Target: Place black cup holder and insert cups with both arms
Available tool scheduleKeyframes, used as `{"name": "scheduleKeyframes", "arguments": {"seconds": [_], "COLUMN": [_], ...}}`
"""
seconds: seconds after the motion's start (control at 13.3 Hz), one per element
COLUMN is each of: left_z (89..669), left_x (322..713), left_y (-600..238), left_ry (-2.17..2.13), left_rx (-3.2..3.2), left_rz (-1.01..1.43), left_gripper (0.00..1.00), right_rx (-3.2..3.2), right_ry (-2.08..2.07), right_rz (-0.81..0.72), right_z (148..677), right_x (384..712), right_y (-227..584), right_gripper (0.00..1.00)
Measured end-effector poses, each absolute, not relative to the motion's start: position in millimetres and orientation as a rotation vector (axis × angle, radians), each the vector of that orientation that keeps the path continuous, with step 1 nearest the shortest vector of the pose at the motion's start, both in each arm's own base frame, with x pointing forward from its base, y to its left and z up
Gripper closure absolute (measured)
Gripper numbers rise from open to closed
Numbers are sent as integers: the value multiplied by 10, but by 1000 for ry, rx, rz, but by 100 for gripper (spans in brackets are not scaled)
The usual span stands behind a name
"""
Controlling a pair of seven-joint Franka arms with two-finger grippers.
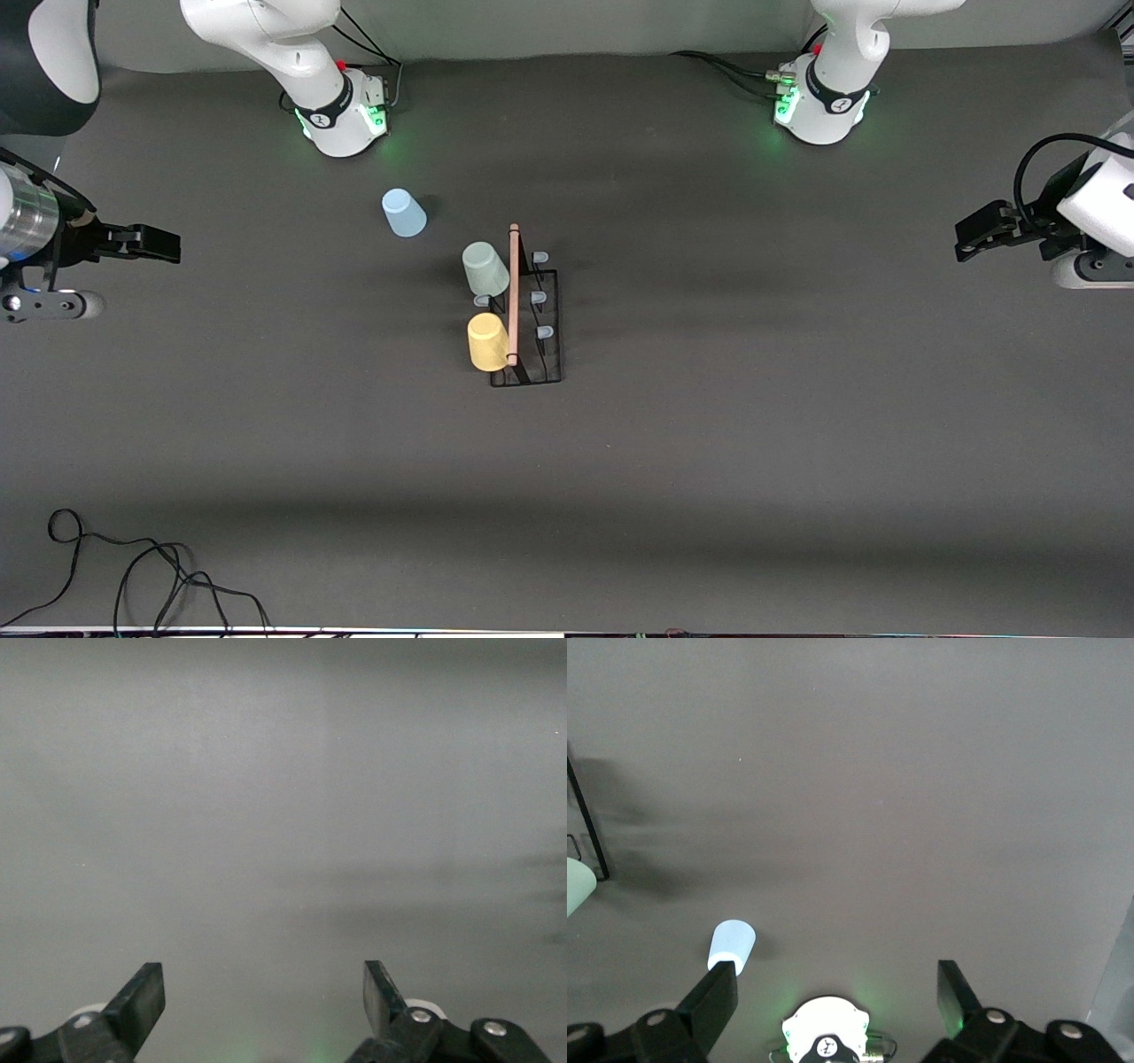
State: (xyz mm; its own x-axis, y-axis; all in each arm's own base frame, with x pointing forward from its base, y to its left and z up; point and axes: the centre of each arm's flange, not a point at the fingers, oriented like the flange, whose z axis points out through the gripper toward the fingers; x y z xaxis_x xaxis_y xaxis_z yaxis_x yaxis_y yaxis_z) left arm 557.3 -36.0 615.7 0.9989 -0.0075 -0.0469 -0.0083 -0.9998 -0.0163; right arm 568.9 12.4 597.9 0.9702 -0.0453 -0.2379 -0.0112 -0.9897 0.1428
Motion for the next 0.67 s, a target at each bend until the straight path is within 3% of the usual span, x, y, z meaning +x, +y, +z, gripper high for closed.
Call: {"name": "scheduleKeyframes", "arguments": {"seconds": [0.67], "left_z": [6157], "left_x": [5573], "left_y": [-360], "left_ry": [11], "left_rx": [-3124], "left_rz": [73], "left_gripper": [0], "right_rx": [3014], "right_ry": [-51], "right_rz": [-135], "right_z": [5930], "right_x": [5568], "right_y": [-18], "right_gripper": [0]}}
